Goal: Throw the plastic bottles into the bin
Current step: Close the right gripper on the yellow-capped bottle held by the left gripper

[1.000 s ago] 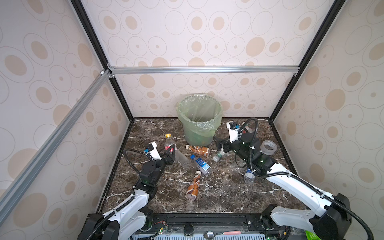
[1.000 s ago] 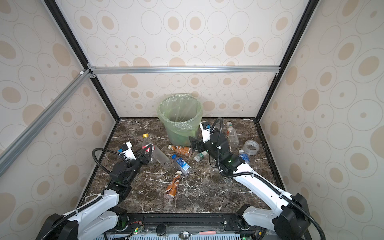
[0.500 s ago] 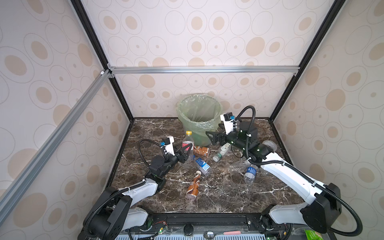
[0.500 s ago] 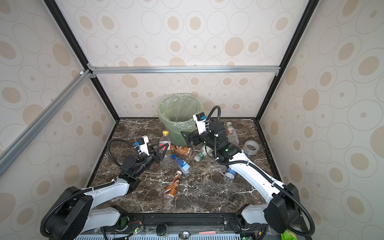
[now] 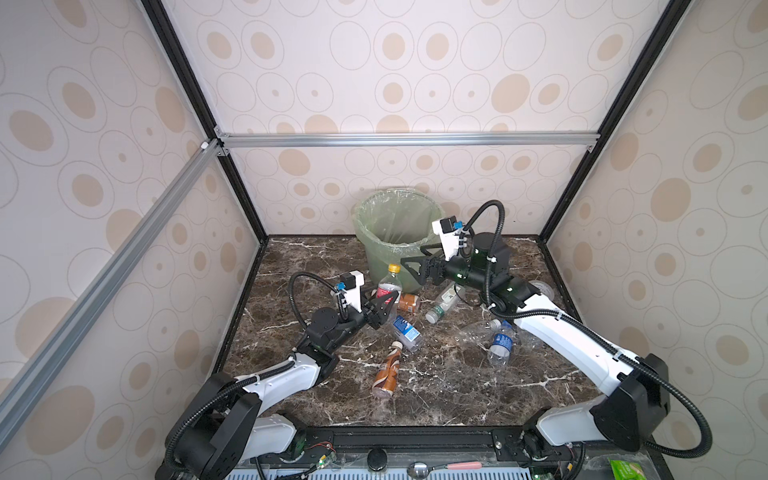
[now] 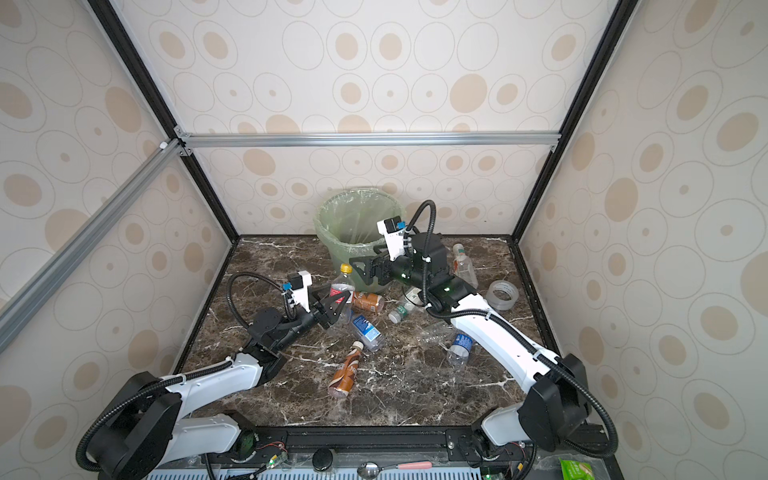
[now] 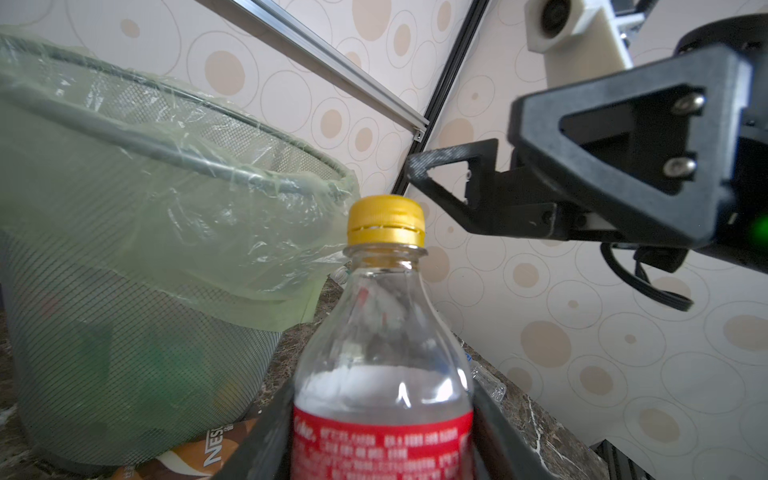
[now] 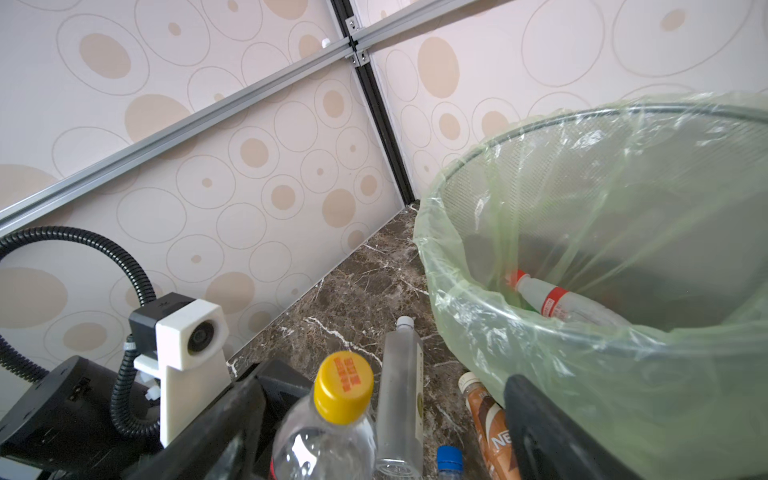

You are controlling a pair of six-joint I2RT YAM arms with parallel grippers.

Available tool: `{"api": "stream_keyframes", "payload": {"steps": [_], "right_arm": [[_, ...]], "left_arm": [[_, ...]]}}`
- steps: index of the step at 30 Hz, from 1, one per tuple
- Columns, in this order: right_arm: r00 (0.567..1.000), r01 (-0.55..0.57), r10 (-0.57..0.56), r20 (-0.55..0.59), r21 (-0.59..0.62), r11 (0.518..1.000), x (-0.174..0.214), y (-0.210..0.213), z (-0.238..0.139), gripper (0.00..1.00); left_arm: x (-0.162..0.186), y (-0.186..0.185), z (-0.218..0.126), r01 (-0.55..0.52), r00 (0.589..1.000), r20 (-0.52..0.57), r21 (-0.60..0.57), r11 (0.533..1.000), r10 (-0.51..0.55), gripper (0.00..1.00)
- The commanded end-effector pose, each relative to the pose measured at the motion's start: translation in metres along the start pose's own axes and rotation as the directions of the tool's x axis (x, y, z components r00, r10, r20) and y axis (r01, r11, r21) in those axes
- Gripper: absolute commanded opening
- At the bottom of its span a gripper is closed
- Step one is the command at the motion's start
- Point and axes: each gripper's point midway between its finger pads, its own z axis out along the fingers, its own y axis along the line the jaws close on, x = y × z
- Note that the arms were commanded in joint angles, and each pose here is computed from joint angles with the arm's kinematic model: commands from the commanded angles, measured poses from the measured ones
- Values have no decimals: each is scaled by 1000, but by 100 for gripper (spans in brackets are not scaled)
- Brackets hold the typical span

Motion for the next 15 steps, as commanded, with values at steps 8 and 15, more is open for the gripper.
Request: {"api": "stream_keyframes", "payload": {"steps": [8, 15], "right_arm": [[993, -3, -5, -118, -73, 997, 26, 23, 26, 81], [988, 6, -17, -153, -75, 997, 36, 25, 33, 59]], "left_arm": [[-22, -13, 3, -76, 996, 53, 12, 997, 75, 57], [-24, -13, 1, -79, 995, 62, 3, 997, 78, 58]]}}
